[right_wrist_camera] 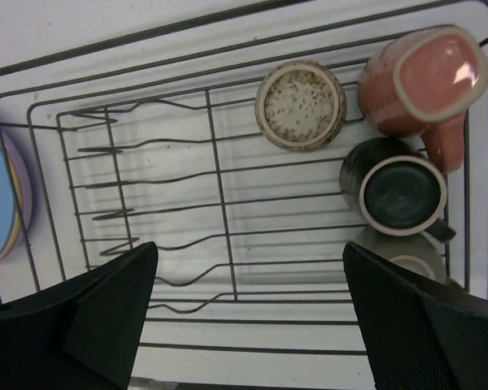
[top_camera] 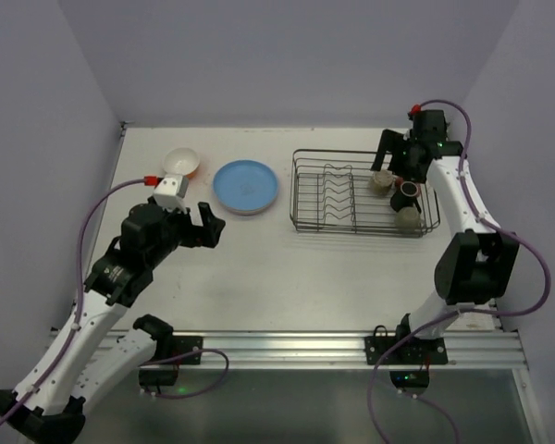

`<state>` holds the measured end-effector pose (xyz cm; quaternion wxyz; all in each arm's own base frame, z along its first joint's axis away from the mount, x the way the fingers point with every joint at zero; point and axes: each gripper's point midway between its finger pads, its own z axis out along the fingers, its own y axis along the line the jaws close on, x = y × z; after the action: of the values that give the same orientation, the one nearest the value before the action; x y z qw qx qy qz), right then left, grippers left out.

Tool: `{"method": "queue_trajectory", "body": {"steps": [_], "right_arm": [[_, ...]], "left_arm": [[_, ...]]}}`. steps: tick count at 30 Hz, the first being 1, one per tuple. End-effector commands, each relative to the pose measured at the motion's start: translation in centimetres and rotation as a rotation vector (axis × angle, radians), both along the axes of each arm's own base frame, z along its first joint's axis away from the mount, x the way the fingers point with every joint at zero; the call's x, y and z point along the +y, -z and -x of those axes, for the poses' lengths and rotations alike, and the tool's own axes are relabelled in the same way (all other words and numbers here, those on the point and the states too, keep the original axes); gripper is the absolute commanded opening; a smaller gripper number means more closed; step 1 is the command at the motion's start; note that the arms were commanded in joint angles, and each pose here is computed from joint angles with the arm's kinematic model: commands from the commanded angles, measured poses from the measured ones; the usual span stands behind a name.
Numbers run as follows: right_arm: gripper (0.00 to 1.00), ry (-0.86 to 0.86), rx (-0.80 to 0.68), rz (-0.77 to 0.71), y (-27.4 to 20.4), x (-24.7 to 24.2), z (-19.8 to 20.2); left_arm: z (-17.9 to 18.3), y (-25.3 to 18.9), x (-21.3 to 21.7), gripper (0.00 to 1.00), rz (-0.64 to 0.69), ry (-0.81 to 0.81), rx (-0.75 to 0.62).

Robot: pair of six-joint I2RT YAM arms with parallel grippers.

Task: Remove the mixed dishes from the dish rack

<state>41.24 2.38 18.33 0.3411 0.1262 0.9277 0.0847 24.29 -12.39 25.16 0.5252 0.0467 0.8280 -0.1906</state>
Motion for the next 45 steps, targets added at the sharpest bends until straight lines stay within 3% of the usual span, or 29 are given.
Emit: {"method": "queue_trajectory", "body": {"steps": [1,5,10,14,24,45], "right_arm": [[0.97,-0.004,0.014,0.132,-2.0,-1.8,-2.4],[0.93,-0.043,0.075,0.264,-1.3,-3.7,-4.4],[0.89,-0.099,0.114,0.283,0.6,-3.6,-6.4],[0.81,-0.133,0.141,0.235,2.4,-2.6,-6.8],[0.81,-0.157,0.223,0.246,7.3,-2.5,-7.1],[0.79,-0.197,0.273,0.246,10.4,-1.8,-9.1]], "left_arm": [[-0.2,1.3,-2.0,1.0,0.019,0.099,0.006],[-0.1,1.6,-2.7,1.0,0.017,0.139,0.018],[0.0,1.5,-2.7,1.0,0.019,0.141,0.01],[-0.1,1.9,-2.9,1.0,0.015,0.15,0.023],[-0.2,2.4,-3.1,1.0,0.007,0.158,0.041],[-0.1,2.5,-3.4,1.0,0.009,0.173,0.047]]}}
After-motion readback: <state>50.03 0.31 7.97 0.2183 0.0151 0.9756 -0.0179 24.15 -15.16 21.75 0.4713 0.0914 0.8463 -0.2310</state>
